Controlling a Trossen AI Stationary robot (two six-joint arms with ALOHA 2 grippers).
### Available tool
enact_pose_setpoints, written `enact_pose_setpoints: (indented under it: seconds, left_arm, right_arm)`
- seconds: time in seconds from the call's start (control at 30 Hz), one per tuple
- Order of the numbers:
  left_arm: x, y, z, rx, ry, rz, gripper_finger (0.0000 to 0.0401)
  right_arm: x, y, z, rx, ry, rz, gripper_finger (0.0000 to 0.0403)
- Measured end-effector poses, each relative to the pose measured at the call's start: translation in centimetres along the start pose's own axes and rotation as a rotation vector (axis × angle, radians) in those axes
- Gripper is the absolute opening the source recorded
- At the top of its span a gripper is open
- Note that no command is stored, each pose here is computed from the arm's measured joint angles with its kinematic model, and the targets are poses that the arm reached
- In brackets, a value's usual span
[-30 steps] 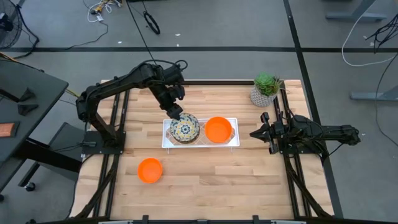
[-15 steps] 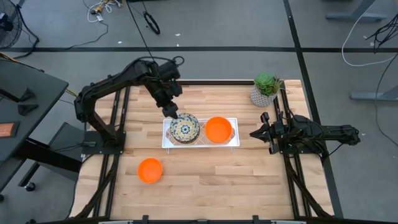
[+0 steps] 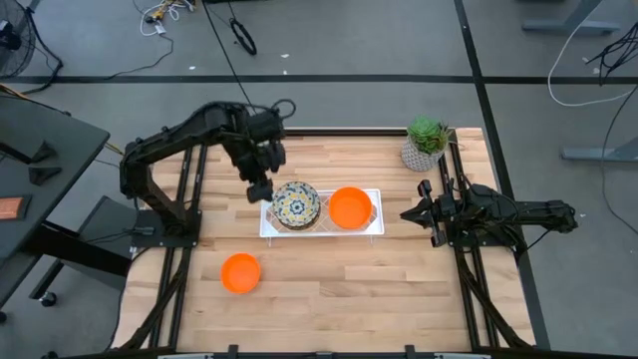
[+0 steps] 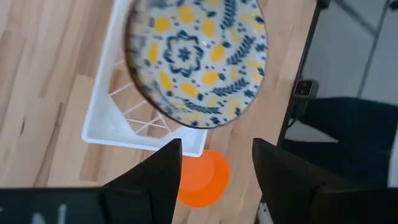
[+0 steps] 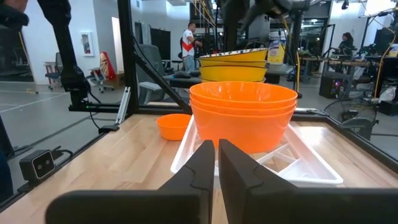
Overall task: Pick & Place Mini bowls
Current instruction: Stack the orange bowl on the orange bowl on the shelf
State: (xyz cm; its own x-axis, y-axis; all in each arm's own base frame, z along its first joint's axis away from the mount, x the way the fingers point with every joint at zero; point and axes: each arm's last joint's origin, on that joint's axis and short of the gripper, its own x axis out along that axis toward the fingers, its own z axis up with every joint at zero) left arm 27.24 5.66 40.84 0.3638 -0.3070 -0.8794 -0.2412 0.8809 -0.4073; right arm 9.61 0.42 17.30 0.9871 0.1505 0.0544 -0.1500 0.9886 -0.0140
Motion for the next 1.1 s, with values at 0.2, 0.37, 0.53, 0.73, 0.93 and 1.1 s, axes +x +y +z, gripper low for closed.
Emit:
enact_pose_setpoints:
  seconds: [0.2, 0.37, 0.53, 0.73, 0.93, 1.1]
  left_arm:
    - [1.1, -3.1, -0.9, 0.111, 0.034, 0.030, 0.0202]
    - [1.7, -5.3, -1.8, 0.169, 0.064, 0.004, 0.0202]
    - [1.8, -6.8, -2.8, 0.228, 0.077, -0.007, 0.0201]
    - [2.9, -7.3, -4.0, 0.235, 0.106, 0.069, 0.0195]
    - [4.8, -5.9, -6.5, 0.146, 0.152, 0.124, 0.0189]
    - [6.0, -4.9, -8.6, 0.039, 0.131, 0.120, 0.0188]
  right_arm:
    - [0.0, 0.0, 0.0, 0.000, 0.000, 0.000, 0.0027]
    - [0.0, 0.0, 0.0, 0.000, 0.000, 0.000, 0.0027]
    - [0.0, 0.0, 0.0, 0.000, 0.000, 0.000, 0.0027]
    - [0.0, 0.0, 0.0, 0.000, 0.000, 0.000, 0.0027]
    - [0.0, 0.0, 0.0, 0.000, 0.000, 0.000, 0.0027]
    - [0.0, 0.0, 0.0, 0.000, 0.000, 0.000, 0.0027]
